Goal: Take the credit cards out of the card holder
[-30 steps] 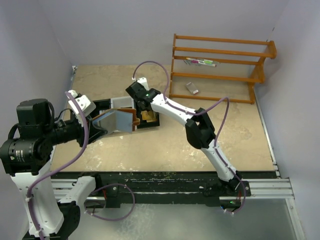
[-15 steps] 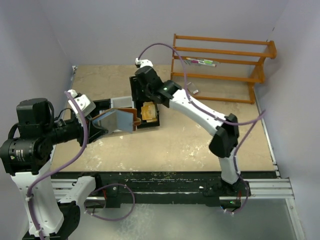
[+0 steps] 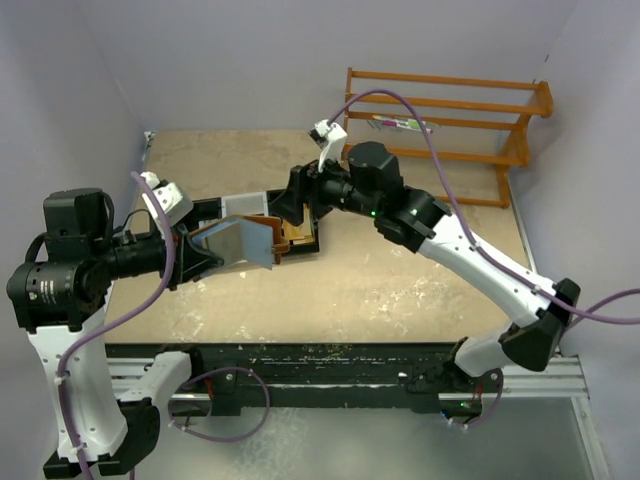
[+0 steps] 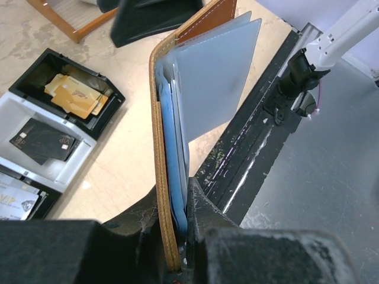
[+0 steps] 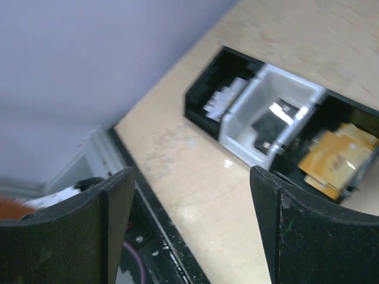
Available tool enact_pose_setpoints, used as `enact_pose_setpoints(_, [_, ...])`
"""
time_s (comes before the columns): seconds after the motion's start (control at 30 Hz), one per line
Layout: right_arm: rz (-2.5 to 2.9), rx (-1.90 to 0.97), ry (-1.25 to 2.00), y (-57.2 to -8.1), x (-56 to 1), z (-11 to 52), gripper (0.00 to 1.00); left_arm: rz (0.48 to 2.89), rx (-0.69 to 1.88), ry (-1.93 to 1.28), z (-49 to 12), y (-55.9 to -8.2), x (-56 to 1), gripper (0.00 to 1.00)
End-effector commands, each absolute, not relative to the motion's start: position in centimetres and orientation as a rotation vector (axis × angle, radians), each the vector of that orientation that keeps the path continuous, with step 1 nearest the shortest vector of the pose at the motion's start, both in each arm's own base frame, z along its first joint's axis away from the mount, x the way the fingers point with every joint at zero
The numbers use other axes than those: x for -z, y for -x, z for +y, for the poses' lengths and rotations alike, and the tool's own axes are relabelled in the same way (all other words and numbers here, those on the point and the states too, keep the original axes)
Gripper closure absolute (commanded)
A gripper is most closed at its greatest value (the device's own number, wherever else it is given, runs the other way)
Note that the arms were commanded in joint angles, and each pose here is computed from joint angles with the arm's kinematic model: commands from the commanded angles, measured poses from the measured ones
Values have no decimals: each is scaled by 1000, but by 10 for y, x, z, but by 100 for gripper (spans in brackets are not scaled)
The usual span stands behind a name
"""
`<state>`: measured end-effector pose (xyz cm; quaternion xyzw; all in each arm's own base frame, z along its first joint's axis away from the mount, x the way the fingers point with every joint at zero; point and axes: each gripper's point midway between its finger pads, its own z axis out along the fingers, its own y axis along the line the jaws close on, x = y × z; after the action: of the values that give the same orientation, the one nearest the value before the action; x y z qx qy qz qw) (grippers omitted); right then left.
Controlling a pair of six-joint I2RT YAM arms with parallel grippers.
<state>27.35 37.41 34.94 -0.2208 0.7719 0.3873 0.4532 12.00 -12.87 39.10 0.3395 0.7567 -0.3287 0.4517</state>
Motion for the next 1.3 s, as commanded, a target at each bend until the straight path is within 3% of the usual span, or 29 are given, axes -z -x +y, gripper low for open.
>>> enact_pose_setpoints(0.0, [1624, -1245, 720, -226, -408, 381, 19, 1816, 894, -862, -137, -121, -400, 89])
enact_pose_setpoints(0.43, [1201, -1474, 790, -165, -494, 350, 14, 1839, 898, -882, -136, -130, -391, 90])
enact_pose_setpoints(0.53, [1188, -1508, 843, -157, -490, 355, 3, 1849, 884, -878, -134, -133, -388, 90])
enact_pose_setpoints(0.9, [1361, -1400, 877, -173, -441, 384, 2, 1837, 908, -878, -137, -130, -392, 90])
enact_pose_setpoints(1.13, [1400, -1354, 886, -173, -424, 395, 13, 1833, 921, -874, -138, -130, -395, 89])
enact_pose_setpoints(1.27, [1467, -1299, 846, -185, -413, 397, 35, 1818, 951, -877, -140, -128, -399, 89])
